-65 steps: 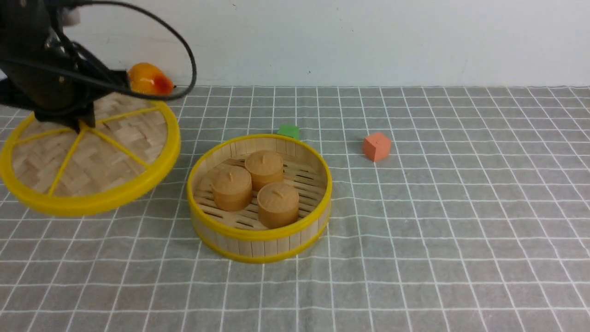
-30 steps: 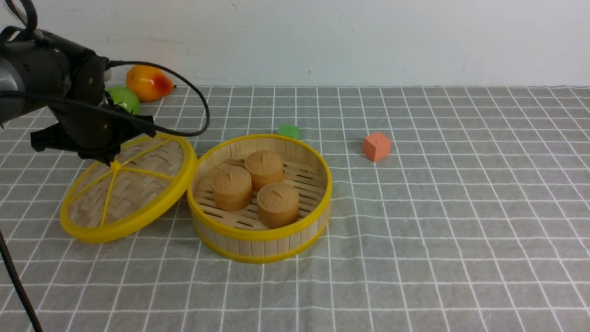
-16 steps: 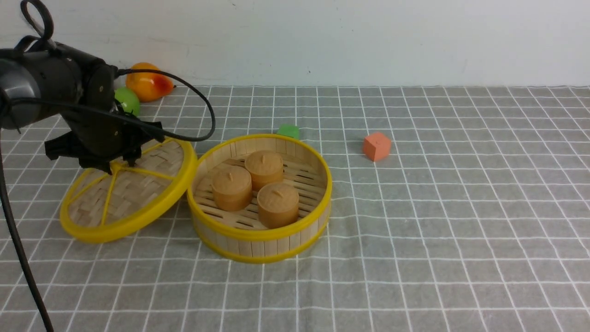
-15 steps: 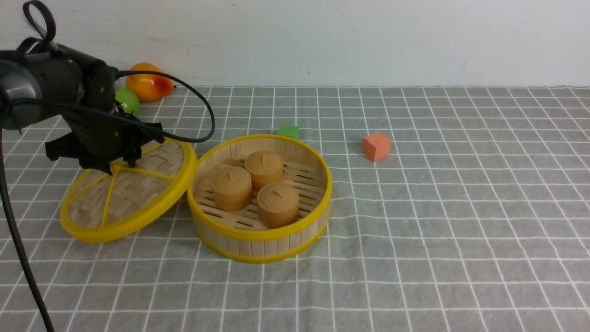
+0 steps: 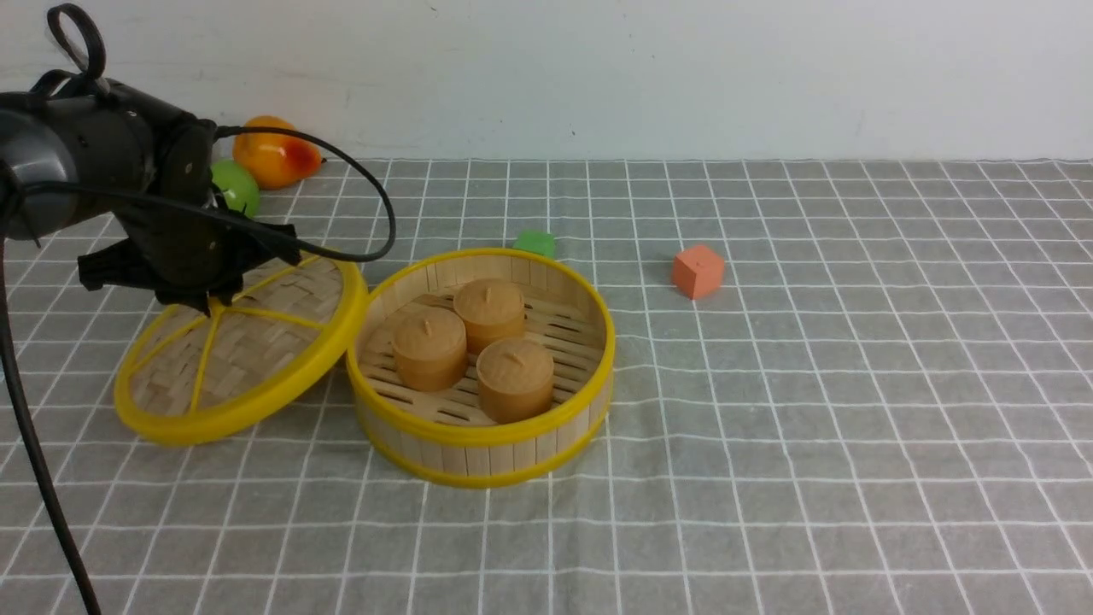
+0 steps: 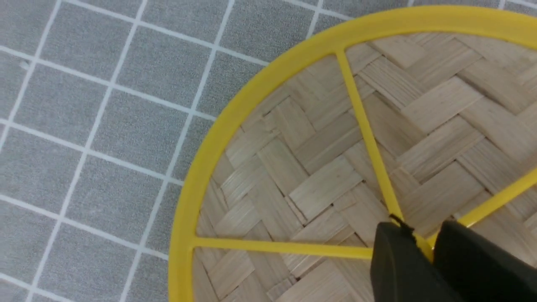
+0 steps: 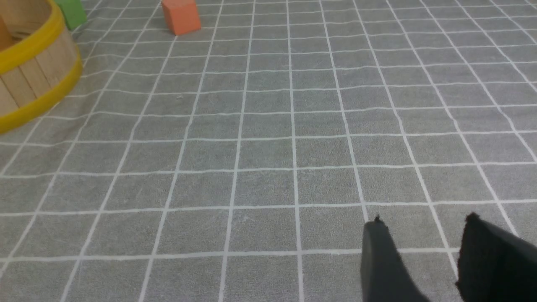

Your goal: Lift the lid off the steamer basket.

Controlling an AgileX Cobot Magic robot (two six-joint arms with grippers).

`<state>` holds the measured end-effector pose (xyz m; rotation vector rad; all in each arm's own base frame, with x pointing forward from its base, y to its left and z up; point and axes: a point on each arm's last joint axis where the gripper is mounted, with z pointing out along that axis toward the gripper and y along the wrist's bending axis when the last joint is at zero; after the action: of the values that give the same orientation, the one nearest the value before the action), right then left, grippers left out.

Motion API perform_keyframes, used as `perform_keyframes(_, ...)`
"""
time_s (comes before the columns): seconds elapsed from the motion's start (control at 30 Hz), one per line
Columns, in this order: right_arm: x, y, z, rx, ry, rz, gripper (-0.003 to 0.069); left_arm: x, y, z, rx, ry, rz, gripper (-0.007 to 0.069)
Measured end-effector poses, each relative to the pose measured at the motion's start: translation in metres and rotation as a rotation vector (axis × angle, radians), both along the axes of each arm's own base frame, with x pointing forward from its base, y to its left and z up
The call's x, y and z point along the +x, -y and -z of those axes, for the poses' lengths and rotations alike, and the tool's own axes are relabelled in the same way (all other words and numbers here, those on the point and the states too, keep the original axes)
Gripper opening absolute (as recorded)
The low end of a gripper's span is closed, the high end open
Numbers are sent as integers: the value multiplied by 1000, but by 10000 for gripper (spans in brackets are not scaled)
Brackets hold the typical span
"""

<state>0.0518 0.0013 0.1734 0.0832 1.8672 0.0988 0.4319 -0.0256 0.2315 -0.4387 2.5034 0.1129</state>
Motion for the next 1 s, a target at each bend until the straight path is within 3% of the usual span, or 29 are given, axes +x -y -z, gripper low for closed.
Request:
perform_keyframes(0.1, 0, 0, 0, 0, 0, 0, 242, -1, -3, -2, 44, -7, 8, 78)
perform_keyframes(0.2, 0, 0, 0, 0, 0, 0, 242, -5, -6, -14, 85, 10, 14, -13)
perform_keyframes(0.4, 0, 0, 0, 0, 0, 0, 242, -12, -8, -38, 99, 65, 18, -13)
perform_keyframes(0.7, 0, 0, 0, 0, 0, 0, 242, -9, -3, -13, 31, -4, 2, -13)
perform_keyframes(0.8, 0, 0, 0, 0, 0, 0, 242, -16, 0, -28, -10, 26, 10, -13)
perform_keyframes(1.0, 0, 0, 0, 0, 0, 0, 242, -71, 5, -93, -92, 272, 112, -13)
